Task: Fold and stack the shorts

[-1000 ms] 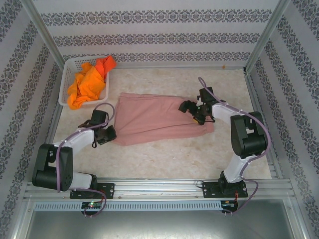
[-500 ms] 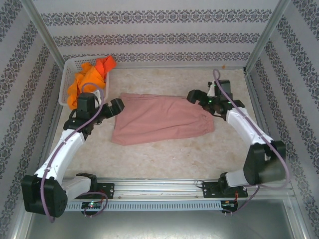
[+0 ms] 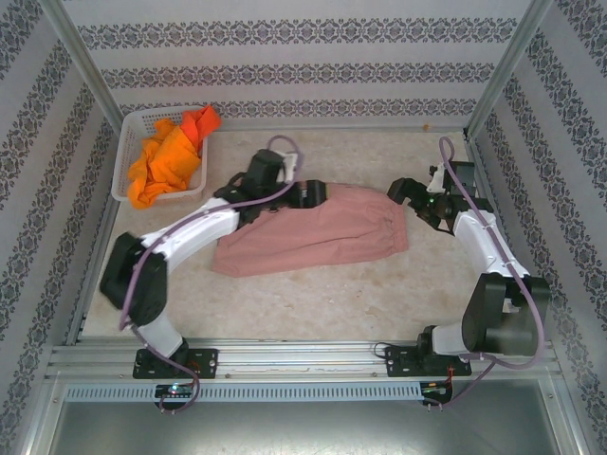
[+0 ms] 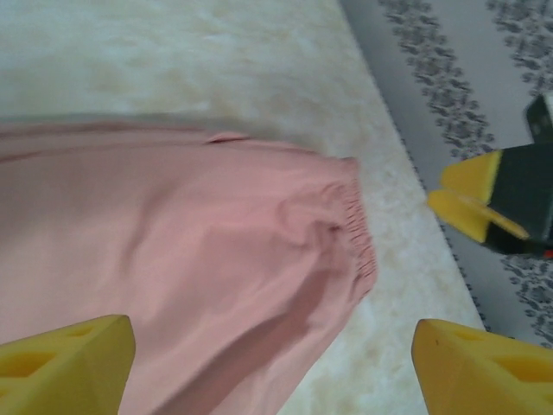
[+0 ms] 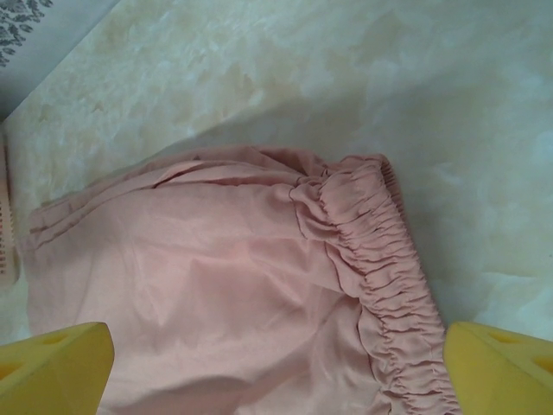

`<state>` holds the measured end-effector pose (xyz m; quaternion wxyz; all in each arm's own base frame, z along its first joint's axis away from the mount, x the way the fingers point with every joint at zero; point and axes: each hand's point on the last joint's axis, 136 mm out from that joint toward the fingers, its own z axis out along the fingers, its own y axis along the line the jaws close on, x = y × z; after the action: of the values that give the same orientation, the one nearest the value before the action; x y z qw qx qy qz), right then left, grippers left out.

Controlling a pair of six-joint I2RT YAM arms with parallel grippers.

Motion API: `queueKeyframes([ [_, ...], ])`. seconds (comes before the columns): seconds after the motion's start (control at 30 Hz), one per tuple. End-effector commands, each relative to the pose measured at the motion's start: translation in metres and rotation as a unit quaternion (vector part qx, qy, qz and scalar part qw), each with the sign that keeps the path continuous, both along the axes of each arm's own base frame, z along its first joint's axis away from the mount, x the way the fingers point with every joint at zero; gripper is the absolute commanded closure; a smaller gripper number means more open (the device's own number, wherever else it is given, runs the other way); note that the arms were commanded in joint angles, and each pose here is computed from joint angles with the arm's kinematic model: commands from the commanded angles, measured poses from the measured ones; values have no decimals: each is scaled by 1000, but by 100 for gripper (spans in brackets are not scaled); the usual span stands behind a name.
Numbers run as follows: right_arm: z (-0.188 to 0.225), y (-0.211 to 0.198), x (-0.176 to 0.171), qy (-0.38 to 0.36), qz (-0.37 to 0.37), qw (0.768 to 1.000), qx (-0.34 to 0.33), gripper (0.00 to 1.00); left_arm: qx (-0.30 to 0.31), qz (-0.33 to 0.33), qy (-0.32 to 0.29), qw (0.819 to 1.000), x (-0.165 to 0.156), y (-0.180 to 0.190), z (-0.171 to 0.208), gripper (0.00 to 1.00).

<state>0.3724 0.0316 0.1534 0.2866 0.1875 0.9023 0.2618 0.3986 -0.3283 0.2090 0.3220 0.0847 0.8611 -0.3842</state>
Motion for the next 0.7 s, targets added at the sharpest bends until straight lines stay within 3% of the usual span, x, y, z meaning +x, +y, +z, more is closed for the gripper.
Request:
queueKeyframes([
  [0.0,-7,2,-7,6,11,1000,11,2,-50,-52,-13,997,10,-61,12,29],
  [0.2,-4,-10,-13,5,-2,1000,-9,2,-107,-97,21,989,30,-138,-10,66],
  [0.27,-5,-15,-15,8,-7,1000,-10,2,-113,-108,32,987,32,-157,-20,74],
  [0.47,-10,-29,-20,23,-20,1000,-9,6,-76,-119,85,986,29,-190,-74,86],
  [0.67,-18,-27,-25,37,-4,999,1,12,-14,-98,134,986,18,-172,-135,88],
])
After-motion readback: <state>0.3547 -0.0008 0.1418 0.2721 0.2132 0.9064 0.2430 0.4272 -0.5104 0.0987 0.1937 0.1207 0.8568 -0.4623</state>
